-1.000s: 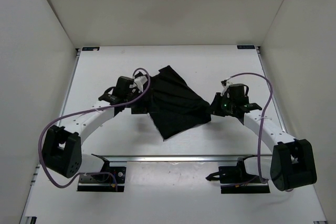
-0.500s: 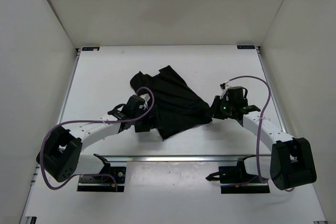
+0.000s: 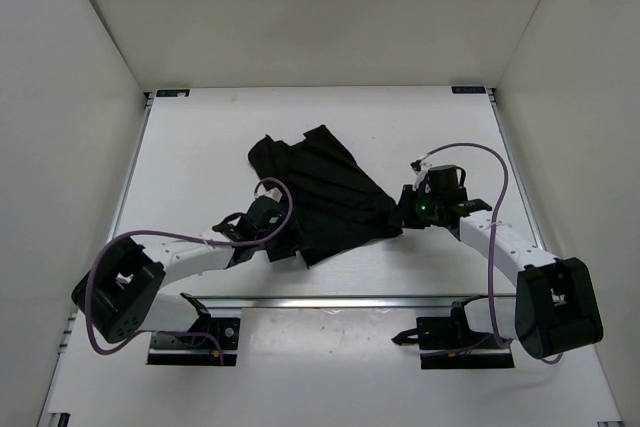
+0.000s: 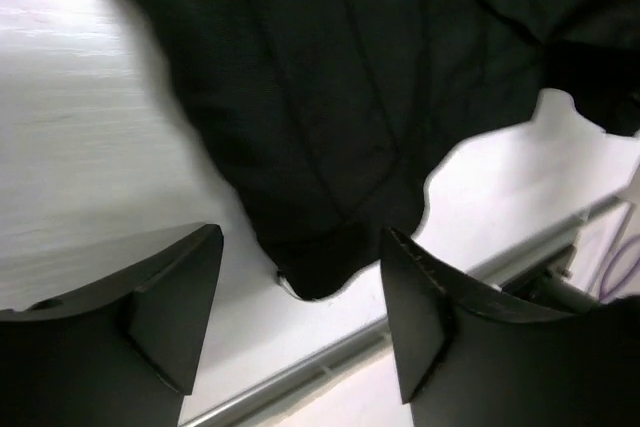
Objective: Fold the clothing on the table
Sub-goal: Flatten the skirt out
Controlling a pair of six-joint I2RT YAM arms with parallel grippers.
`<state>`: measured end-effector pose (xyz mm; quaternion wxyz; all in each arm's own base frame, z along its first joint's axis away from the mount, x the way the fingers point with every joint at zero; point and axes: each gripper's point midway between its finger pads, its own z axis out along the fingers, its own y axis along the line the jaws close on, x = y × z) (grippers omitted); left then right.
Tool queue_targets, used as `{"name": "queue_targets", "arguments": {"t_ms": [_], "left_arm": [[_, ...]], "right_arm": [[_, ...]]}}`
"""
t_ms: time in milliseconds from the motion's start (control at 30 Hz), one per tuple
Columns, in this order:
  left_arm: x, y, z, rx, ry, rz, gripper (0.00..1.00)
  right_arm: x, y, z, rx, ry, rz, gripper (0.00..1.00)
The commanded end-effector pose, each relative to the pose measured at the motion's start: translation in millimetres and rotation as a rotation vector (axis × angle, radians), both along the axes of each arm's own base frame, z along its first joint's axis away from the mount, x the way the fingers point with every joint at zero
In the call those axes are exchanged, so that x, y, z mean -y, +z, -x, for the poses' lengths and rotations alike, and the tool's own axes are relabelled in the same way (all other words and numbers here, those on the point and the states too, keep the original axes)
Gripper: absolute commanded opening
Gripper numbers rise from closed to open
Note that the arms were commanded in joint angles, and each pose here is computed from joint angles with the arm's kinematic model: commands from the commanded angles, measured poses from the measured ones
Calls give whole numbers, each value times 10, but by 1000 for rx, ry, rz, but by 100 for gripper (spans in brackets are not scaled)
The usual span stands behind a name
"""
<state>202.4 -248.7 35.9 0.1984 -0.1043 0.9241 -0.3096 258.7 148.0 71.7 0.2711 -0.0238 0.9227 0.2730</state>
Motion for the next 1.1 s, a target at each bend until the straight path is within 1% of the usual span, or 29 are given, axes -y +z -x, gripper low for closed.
{"name": "queue_targets", "arguments": {"t_ms": [0, 33, 67, 100, 133, 200, 233, 267, 300, 367, 467, 533, 567, 600, 633, 667, 733, 800, 900, 967, 1033, 1067], "left_arm": [[-37, -73, -16, -10, 77, -4, 68], [-41, -98, 1, -15, 87, -4, 68], [-48, -117, 6, -21, 87, -8, 64], [-57, -133, 20, -32, 92, -5, 55], [-65, -154, 45, -37, 90, -14, 43], [-74, -168, 15, -43, 102, -12, 27], [-75, -183, 29, -45, 94, -16, 21], [-70, -185, 44, -51, 92, -15, 9], [-74, -158, 8, -44, 97, -13, 0], [-141, -163, 1, -49, 92, -51, 0], [-389, -126, -42, -36, 118, -104, 0], [-595, 42, -144, -3, 174, -84, 0], [-691, 36, -119, -5, 179, -105, 0], [-812, 146, -199, 32, 215, -95, 0], [-941, 239, -233, 54, 252, -94, 0], [-1067, 238, -236, 50, 271, -112, 0], [-1187, 332, -257, 83, 289, -104, 0], [-1243, 330, -217, 77, 258, -119, 0], [-1248, 392, -286, 86, 207, -155, 0], [-1264, 434, -428, 92, 188, -176, 0], [-1270, 591, -672, 140, 130, -198, 0], [-1272, 749, -898, 176, 104, -217, 0]], "right_arm": [[-39, 164, -101, 58, 16, -15, 0], [-56, 165, -97, 59, 25, -16, 0], [-39, 178, -98, 60, 17, -20, 0], [-23, 157, -93, 53, 12, -18, 0], [-33, 160, -104, 55, 14, -16, 0], [-4, 154, -109, 51, -2, -5, 1], [-10, 165, -120, 57, 3, -6, 0], [-29, 180, -104, 56, 12, -7, 0], [-20, 199, -137, 66, 8, -9, 0], [-24, 227, -164, 66, 4, -14, 0], [19, 294, -203, 75, -5, -25, 0], [28, 465, -262, 118, -6, -52, 0], [58, 480, -286, 128, -14, -51, 0], [76, 525, -283, 142, -18, -58, 0], [90, 511, -267, 141, -23, -57, 0], [103, 547, -260, 149, -31, -65, 0], [67, 510, -206, 150, -6, -84, 0], [33, 406, -139, 116, -3, -95, 0], [-44, 451, -153, 131, 15, -99, 0], [-84, 571, -252, 156, 26, -113, 0], [-39, 758, -475, 198, 18, -119, 0], [-17, 997, -662, 246, 12, -123, 0]]}}
